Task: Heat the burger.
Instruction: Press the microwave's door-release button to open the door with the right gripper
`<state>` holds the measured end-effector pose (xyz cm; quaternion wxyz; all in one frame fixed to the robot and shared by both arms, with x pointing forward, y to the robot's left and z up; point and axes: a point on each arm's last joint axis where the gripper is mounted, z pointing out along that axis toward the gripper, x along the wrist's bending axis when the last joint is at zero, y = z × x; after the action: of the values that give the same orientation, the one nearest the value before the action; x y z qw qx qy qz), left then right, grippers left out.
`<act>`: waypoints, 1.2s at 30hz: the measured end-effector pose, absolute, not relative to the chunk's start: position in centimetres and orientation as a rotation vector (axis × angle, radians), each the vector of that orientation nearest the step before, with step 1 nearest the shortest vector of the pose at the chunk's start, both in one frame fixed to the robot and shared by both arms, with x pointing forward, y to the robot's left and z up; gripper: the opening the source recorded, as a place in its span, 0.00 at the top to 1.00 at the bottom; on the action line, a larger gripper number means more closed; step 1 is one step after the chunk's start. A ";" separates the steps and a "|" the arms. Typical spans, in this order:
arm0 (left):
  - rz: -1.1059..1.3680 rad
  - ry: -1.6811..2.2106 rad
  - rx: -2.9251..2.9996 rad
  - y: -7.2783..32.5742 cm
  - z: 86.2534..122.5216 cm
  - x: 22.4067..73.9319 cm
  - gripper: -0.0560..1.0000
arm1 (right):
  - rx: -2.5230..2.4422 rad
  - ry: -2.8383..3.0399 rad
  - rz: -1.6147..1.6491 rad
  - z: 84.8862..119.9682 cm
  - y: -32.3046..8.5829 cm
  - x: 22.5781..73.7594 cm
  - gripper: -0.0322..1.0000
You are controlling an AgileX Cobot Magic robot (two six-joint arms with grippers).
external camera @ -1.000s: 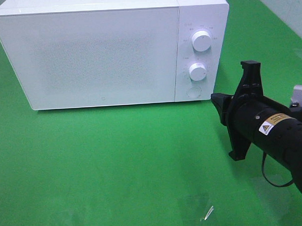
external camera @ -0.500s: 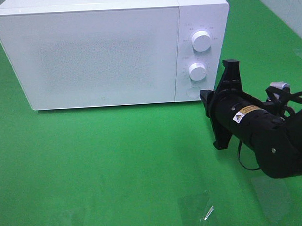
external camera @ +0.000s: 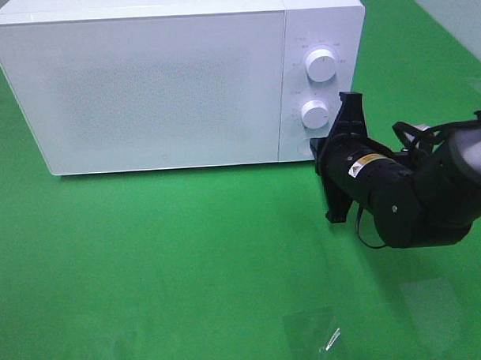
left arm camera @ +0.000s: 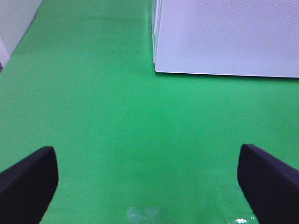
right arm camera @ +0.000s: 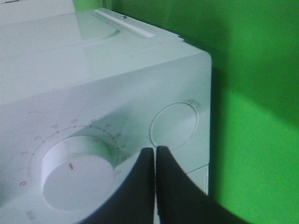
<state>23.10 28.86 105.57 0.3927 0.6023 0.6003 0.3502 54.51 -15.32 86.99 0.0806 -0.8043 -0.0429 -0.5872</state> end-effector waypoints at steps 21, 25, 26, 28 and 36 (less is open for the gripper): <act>0.889 1.524 1.529 28.9 105.6 23.1 0.02 | -2.490 -0.067 -1.829 86.7 -15.4 56.3 0.97; 0.889 1.524 1.529 28.9 105.6 23.1 0.02 | -2.505 -0.068 -1.833 86.5 -15.4 56.5 0.97; 0.889 1.524 1.529 28.9 105.6 23.1 0.02 | -2.513 -0.070 -1.825 86.1 -15.3 56.6 0.97; 0.889 1.524 1.529 28.9 105.6 23.1 0.02 | -2.520 -0.075 -1.811 85.8 -15.3 56.6 0.97; 0.889 1.524 1.529 28.9 105.6 23.1 0.02 | -2.532 -0.092 -1.776 85.4 -15.1 56.6 0.97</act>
<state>23.10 28.86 105.57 0.3927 0.6023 0.6003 0.3502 56.57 -15.10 85.40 0.0240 -0.8181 -0.0296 -0.5738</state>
